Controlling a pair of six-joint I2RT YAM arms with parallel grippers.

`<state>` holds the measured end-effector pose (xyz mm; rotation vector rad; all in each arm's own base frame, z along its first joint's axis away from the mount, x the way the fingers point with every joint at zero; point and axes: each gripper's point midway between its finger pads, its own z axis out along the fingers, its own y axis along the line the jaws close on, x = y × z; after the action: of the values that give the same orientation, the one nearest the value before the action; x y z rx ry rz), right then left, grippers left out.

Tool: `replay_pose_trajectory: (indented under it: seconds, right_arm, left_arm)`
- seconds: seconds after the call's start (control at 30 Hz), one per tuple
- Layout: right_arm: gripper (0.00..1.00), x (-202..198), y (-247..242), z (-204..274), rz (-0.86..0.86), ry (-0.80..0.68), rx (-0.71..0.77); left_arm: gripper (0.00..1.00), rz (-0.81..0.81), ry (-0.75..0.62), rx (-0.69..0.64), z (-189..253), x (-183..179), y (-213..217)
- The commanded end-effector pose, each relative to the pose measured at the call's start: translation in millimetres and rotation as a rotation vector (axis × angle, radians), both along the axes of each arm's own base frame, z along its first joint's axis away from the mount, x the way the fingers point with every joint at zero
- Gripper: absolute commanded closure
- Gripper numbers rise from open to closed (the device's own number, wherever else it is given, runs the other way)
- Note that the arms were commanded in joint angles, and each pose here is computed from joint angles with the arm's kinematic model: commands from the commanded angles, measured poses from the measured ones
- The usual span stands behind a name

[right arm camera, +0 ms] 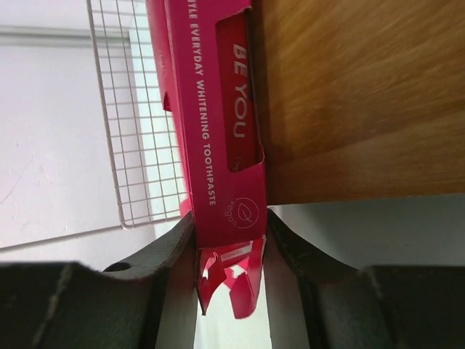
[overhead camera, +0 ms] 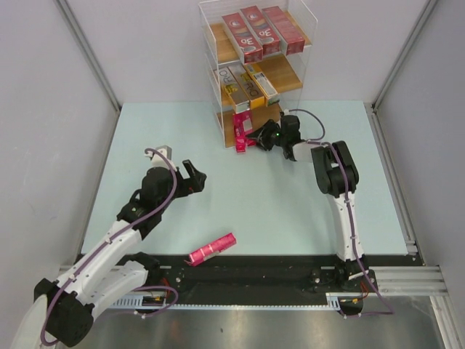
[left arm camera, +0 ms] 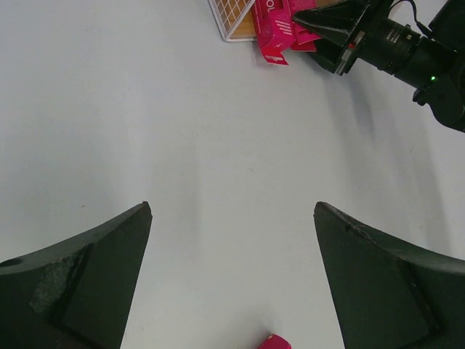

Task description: Place and organize the toothpastes onto the shelf

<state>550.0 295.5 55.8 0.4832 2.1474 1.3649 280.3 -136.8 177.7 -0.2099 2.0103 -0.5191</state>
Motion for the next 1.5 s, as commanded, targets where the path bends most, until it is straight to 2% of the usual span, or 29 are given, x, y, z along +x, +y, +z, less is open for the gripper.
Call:
replay_pose_trajectory:
  seconds: [0.0,0.17,0.27,0.3,0.37,0.4,0.5,0.6,1.1,1.13,1.33,1.47]
  right_arm:
    - [0.75,-9.8,13.3,-9.4,0.057,0.025,0.006]
    - [0.66,-23.5,14.4,-21.2,0.072,0.055,0.006]
    - [0.50,-30.1,16.7,-22.0,0.087,0.060,0.010]
    - [0.39,-34.0,16.3,-24.6,0.089,0.068,0.007]
    - [0.27,-37.7,16.1,-21.6,0.090,0.064,-0.010]
    - [0.19,-41.1,15.6,-25.8,0.084,0.071,-0.025]
    - [0.06,-47.3,16.2,-21.0,0.079,0.061,-0.059]
    - [0.01,-57.0,16.3,-22.0,0.077,0.062,-0.095]
    - [0.00,-121.8,-28.1,-27.0,0.036,0.050,-0.311]
    - [0.00,-123.0,-30.1,-13.7,0.036,0.017,-0.317]
    - [0.00,-148.4,-45.0,-4.7,0.041,-0.020,-0.432]
    - [0.00,-161.1,-50.8,16.8,0.044,-0.079,-0.481]
  left_arm:
    - [0.01,-0.013,-0.034,-0.020,7.4,0.1,-3.3]
    - [0.00,-0.012,-0.037,-0.027,8.2,-2.5,-2.2]
    - [0.00,-0.012,-0.038,-0.033,8.7,-3.6,-2.1]
    - [0.00,-0.015,-0.038,-0.038,8.8,-4.2,-3.1]
    - [0.00,-0.017,-0.040,-0.042,9.3,-4.5,-3.4]
    - [0.00,-0.018,-0.038,-0.043,8.5,-5.4,-3.5]
    - [0.00,-0.017,-0.037,-0.050,8.2,-6.3,-3.4]
    - [0.00,-0.018,-0.041,-0.054,9.1,-7.5,-3.1]
    - [0.00,-0.021,-0.046,-0.066,11.8,-17.6,0.3]
    - [0.00,-0.023,-0.047,-0.070,12.6,-18.0,0.1]
    - [0.00,-0.042,-0.037,-0.072,9.2,-19.9,-3.1]
    - [0.00,-0.139,-0.040,-0.060,8.9,-24.7,-15.7]
